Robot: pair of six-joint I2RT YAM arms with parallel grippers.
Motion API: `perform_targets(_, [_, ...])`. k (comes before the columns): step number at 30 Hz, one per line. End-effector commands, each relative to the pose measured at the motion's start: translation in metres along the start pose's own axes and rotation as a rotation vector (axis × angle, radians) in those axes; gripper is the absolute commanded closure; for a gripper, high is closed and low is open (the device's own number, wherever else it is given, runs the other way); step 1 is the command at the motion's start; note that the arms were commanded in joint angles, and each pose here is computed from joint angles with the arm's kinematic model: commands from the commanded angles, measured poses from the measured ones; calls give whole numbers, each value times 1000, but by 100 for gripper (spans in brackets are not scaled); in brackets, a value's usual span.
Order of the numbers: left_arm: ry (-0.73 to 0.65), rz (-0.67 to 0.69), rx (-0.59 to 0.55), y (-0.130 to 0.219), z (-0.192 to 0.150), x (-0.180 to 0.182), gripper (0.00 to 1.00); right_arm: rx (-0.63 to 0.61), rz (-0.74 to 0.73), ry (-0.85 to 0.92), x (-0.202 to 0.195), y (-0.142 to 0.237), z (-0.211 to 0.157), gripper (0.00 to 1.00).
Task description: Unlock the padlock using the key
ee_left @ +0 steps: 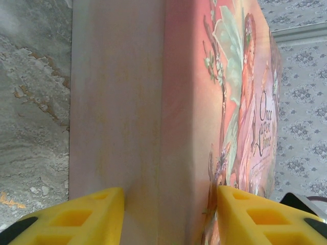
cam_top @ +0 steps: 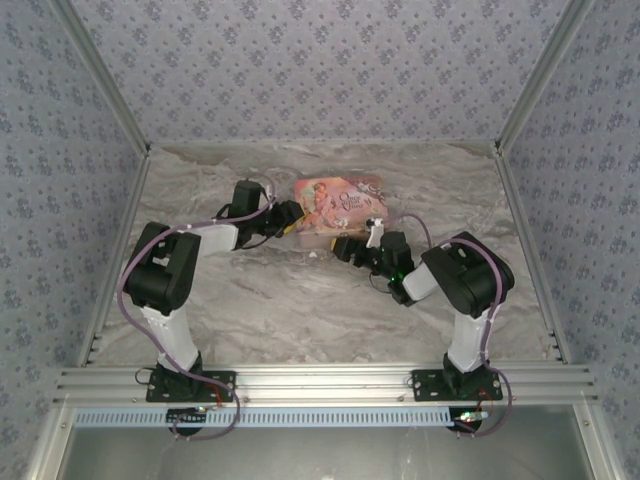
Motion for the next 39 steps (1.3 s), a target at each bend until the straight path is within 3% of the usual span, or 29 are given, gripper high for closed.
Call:
perform_targets(1, [34, 54, 57, -5, -14, 16, 52, -95, 66, 41, 13, -8, 22, 39])
perform_targets(22, [40, 59, 58, -5, -14, 18, 53, -85, 47, 25, 8, -2, 14, 67])
perform_targets(31, [41, 60, 58, -5, -14, 19, 53, -76, 39, 16, 6, 0, 12, 87])
perform_targets(39, [35, 68, 51, -2, -15, 20, 54, -80, 30, 9, 5, 0, 14, 98])
Point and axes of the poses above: each hand's point on the last joint's axis, 136 mm out from that joint toward the fingers, its own y axis back along the fingers, its own x axis along the line the jaws close on, z = x × y, the point moved 7 cm from there along y, back along the fingers, and after that the axes turned 12 degrees about y, right-handed, at the moved point
